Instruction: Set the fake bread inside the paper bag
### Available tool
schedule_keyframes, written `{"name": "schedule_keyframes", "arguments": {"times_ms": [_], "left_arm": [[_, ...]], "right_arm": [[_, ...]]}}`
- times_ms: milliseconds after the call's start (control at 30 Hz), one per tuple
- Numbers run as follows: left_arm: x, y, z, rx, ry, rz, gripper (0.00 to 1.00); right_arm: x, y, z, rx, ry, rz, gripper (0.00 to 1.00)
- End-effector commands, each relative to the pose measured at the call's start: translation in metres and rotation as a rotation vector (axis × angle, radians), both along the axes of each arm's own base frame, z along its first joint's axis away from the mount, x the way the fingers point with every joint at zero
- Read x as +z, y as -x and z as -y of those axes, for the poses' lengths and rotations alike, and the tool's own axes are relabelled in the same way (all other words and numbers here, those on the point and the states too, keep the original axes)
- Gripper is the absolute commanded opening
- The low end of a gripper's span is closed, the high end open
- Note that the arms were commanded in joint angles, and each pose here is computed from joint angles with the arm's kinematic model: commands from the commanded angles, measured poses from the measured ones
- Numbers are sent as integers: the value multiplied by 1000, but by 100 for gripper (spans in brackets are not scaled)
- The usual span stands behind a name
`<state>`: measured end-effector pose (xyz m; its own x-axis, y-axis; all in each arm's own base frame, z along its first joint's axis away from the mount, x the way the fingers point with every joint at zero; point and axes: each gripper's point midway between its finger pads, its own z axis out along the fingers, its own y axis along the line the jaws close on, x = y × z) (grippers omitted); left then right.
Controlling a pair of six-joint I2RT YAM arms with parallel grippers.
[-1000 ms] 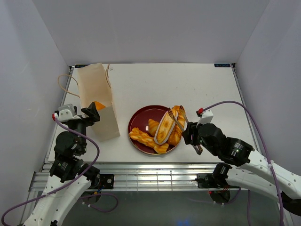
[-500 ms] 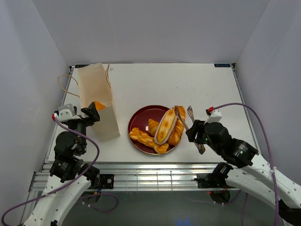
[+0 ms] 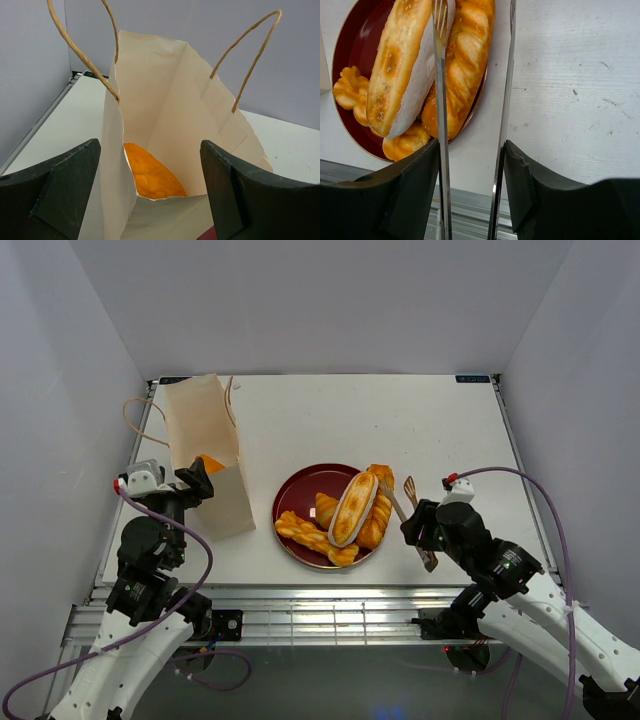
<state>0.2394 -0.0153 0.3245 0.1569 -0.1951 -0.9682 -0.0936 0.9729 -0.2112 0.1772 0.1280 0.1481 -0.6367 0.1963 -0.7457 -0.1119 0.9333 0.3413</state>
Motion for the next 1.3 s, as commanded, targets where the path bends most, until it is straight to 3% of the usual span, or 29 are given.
{"name": "schedule_keyframes", "arguments": {"times_ms": [0,400,533,767,867,1267], "left_arm": [[3,0,0,3,3,-3,91],[3,0,-1,6,5,-3,91],[3,0,-1,7,6,-2,91],[3,0,-1,10,6,-3,90],[3,0,-1,10,6,-3,90],[3,1,-3,17,10,1,90]], "right_arm": [[-4,1,-13,28,-74,-5,57],[-22,4,-28,75,-99,-52,56],[-18,3,-29,80,-106,-47,48],[7,-1,-32,93,-125,5,28],[23,-4,-33,103,-132,37,24],[91,-16,-27,120,-88,178,22]]}}
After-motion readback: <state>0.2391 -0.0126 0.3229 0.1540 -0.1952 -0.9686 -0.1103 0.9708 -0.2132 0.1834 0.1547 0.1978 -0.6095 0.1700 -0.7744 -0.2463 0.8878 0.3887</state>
